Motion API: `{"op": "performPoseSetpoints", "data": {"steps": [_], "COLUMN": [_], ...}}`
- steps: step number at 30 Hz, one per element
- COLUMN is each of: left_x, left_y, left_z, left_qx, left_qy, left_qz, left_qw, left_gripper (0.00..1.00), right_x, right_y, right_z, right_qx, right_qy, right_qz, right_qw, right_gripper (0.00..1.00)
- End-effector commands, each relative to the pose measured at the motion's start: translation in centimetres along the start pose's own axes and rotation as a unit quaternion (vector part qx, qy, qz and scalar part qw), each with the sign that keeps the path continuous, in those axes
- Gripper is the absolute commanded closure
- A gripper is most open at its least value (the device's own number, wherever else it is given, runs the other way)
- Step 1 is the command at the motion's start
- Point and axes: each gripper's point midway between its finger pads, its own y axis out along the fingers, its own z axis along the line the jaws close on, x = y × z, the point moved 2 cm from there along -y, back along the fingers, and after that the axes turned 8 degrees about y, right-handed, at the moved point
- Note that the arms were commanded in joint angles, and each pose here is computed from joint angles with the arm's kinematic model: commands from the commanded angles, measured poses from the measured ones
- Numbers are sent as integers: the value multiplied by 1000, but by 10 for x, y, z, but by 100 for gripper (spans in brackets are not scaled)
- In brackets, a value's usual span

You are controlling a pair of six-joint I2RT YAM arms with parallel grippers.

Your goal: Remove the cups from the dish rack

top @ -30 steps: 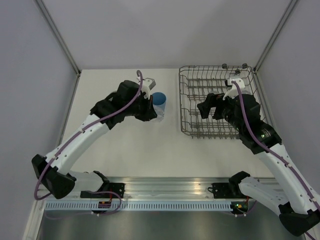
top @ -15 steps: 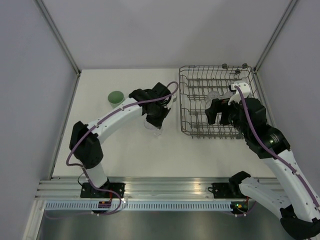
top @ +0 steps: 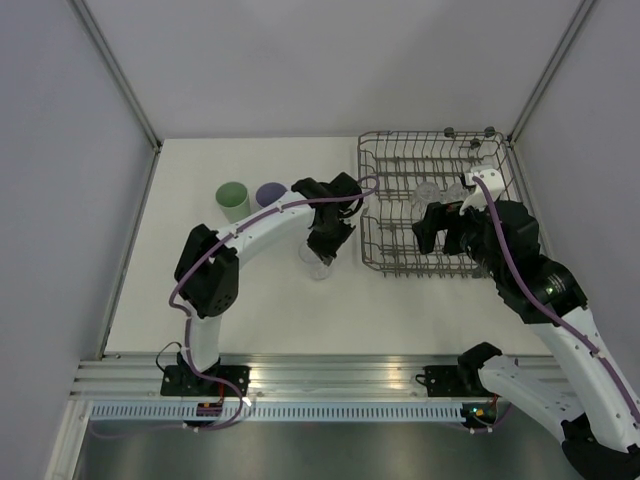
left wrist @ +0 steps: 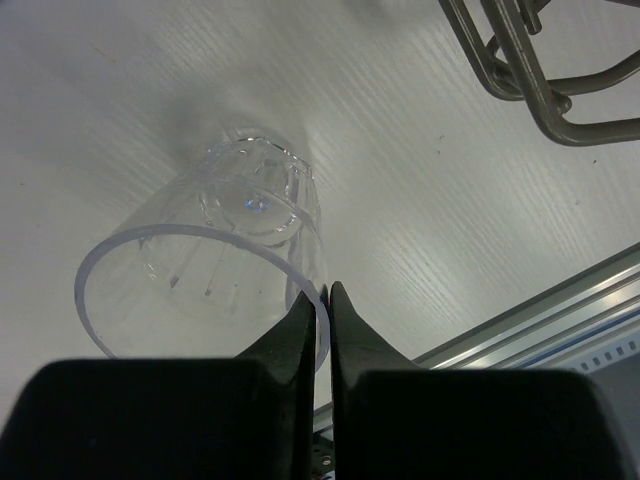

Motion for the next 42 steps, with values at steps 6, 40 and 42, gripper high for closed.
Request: {"op": "performPoseSetpoints", "data": {"steps": [6, 40, 42], "left_x": [10, -23, -42], "left_y": [2, -204, -221], "left_z": [4, 70, 73], "left_qx": [24, 238, 247], "left_qy": [30, -175, -190], "left_qz": [7, -331, -356], "left_qw": [999, 896, 881], "left_gripper": [88, 0, 0], "right_x": [3, 8, 1], "right_y": [-3, 128, 146], "right_z": [3, -78, -84], "right_qx": [15, -179, -184], "right_qy": [-7, 41, 26], "right_qz": [-9, 62, 83], "right_qw": [1000, 981, 979], "right_gripper": [2, 2, 2]}}
